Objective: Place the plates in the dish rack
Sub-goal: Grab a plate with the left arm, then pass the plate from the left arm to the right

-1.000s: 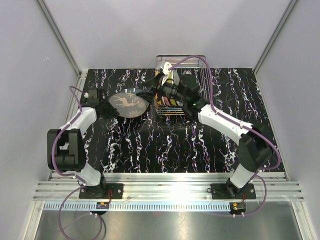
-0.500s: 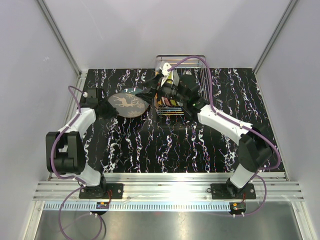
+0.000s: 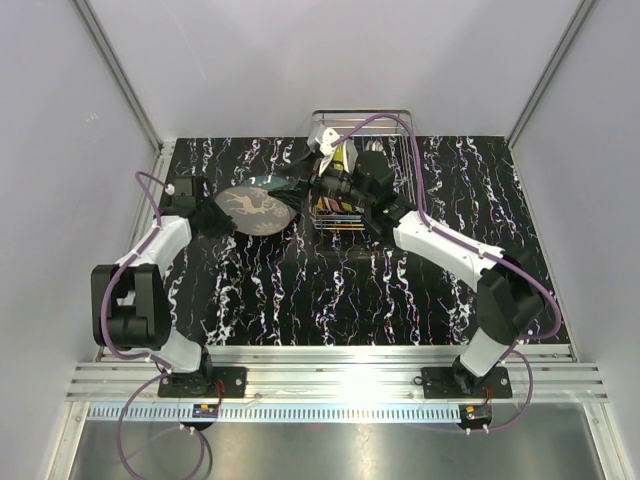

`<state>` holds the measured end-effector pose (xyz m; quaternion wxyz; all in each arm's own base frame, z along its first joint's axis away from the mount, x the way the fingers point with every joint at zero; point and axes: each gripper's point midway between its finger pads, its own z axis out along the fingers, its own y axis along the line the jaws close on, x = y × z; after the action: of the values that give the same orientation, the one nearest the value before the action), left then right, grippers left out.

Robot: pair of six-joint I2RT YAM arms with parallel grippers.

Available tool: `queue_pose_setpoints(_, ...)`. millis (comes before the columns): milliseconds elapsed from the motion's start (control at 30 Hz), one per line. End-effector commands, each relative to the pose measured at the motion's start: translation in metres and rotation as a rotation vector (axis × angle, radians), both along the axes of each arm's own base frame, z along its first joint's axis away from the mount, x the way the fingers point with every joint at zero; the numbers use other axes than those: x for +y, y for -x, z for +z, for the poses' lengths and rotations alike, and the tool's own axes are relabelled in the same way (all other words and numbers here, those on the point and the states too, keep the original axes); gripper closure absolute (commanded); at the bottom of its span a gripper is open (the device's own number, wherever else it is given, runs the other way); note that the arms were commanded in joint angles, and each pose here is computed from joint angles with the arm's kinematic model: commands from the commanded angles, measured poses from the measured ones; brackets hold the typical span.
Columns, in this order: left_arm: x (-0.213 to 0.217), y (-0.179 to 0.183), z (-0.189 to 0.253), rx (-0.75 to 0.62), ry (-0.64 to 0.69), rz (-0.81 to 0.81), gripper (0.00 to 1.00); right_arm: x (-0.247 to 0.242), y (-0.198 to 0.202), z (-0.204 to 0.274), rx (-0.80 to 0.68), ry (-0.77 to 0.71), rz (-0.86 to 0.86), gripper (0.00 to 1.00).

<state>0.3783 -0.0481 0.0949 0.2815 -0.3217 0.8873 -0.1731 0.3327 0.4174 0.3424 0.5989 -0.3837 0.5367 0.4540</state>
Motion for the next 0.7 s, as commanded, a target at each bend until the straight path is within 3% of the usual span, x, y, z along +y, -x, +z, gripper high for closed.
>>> queue_pose_setpoints(0,-0.0003,0.0012,0.0196,-0.047,-0.038,-0.045,1.00,0.0032,0.0124,0.0180,-0.065,-0.027,0.034,0.31)
queue_pose_setpoints(667,0.0012,0.0038,0.0286,-0.060,-0.047,-0.049,1.00,0.0058,0.0168,0.0127,-0.059,-0.012,0.045,0.29)
